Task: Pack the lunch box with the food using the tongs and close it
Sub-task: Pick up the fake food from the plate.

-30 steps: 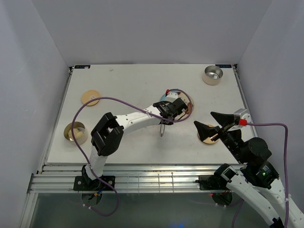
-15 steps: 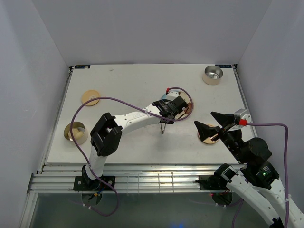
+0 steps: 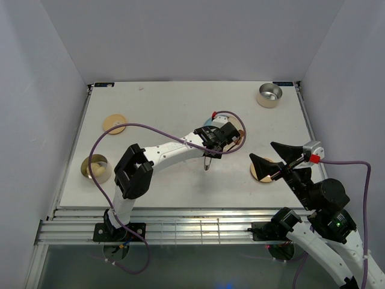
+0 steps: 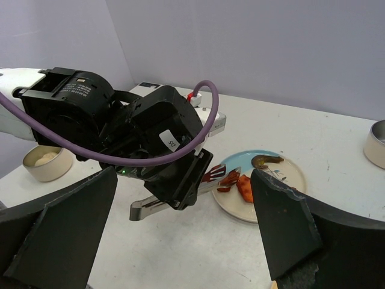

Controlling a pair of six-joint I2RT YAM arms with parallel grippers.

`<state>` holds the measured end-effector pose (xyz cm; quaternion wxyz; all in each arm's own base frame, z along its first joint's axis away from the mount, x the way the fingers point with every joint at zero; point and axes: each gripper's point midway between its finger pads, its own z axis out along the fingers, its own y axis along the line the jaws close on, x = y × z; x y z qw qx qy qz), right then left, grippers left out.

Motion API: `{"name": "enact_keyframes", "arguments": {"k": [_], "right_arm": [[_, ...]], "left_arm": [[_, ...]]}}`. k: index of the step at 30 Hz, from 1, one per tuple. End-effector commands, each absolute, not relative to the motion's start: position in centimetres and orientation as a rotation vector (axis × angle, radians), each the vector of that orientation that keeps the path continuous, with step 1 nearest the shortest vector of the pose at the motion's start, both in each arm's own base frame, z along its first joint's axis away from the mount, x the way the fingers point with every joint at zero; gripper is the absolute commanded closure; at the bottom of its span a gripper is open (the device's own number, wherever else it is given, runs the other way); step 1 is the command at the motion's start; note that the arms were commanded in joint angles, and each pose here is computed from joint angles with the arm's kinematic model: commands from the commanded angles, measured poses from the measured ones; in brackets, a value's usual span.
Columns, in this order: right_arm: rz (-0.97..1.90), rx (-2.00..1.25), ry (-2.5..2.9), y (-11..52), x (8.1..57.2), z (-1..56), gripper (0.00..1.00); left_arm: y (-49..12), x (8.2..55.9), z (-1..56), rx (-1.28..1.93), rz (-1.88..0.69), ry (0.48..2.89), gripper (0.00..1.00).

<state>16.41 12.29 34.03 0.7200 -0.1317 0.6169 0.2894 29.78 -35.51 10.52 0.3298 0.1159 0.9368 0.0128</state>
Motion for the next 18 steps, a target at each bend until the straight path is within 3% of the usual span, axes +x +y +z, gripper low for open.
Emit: {"name": "enact_keyframes", "arguments": {"k": [1, 18], "right_arm": [[0.633, -0.261, 1.289, 11.3, 15.9, 36.6, 0.03], [0.621, -0.256, 1.299, 11.3, 16.2, 36.4, 0.03]], "left_arm": [[-36.4, 29.8, 13.1, 0.272, -0.033, 2.419, 0.48], [-36.5, 28.9, 11.9, 0.292, 0.015, 2.461, 0.49]]}}
